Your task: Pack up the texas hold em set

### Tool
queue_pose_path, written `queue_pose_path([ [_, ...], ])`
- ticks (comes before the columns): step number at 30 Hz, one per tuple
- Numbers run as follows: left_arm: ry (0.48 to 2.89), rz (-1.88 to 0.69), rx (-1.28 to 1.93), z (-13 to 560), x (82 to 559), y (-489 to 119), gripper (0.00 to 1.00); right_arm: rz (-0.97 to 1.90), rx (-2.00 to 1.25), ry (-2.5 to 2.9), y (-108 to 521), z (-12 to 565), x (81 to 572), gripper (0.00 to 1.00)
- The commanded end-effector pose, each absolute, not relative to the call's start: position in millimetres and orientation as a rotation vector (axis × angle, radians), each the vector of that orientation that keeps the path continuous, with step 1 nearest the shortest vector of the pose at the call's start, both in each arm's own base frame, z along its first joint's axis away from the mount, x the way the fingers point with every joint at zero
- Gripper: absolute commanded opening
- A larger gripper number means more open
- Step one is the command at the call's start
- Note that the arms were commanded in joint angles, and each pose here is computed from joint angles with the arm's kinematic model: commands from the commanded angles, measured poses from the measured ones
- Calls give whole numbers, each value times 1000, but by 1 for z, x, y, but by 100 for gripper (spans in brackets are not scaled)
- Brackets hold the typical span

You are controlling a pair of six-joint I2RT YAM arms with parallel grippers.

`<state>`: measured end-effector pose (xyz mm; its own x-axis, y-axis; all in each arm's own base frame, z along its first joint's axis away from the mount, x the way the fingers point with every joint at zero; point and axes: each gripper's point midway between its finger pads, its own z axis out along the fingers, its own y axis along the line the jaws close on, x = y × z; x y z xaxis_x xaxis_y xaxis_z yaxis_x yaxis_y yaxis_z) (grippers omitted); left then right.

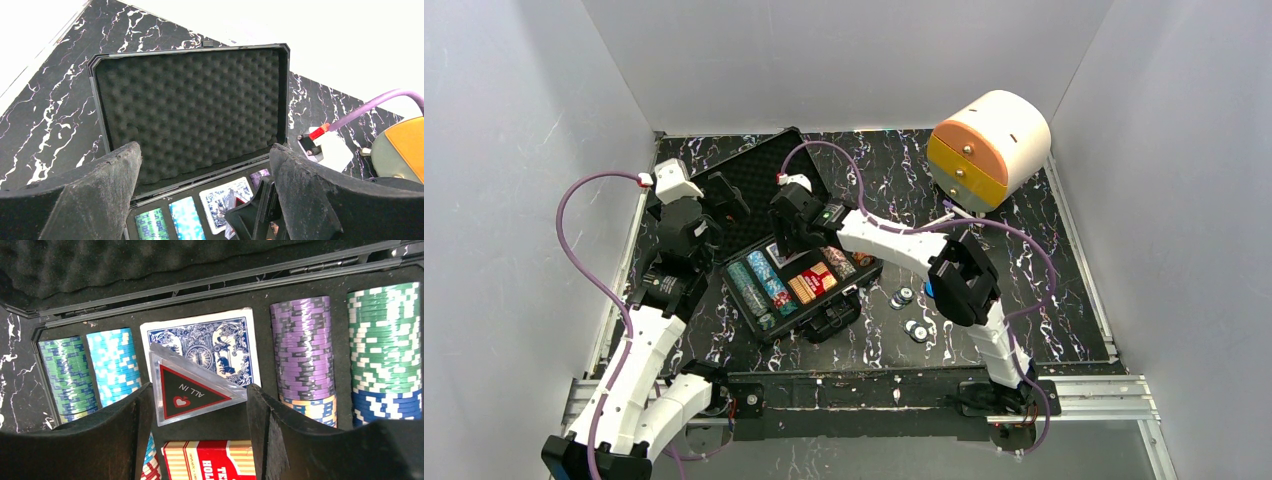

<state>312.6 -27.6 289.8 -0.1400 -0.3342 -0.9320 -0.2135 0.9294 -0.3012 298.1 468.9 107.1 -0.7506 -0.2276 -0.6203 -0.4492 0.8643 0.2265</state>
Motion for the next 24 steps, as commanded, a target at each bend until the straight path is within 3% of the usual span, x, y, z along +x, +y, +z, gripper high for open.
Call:
queue_pose_path([
  [1, 1699, -98, -436, 295, 310, -22, 98, 467, -510, 2387, 473, 118, 309, 54],
  [24, 1698, -90, -433, 295, 310, -20, 98, 369, -496, 2487, 473, 96, 310, 64],
])
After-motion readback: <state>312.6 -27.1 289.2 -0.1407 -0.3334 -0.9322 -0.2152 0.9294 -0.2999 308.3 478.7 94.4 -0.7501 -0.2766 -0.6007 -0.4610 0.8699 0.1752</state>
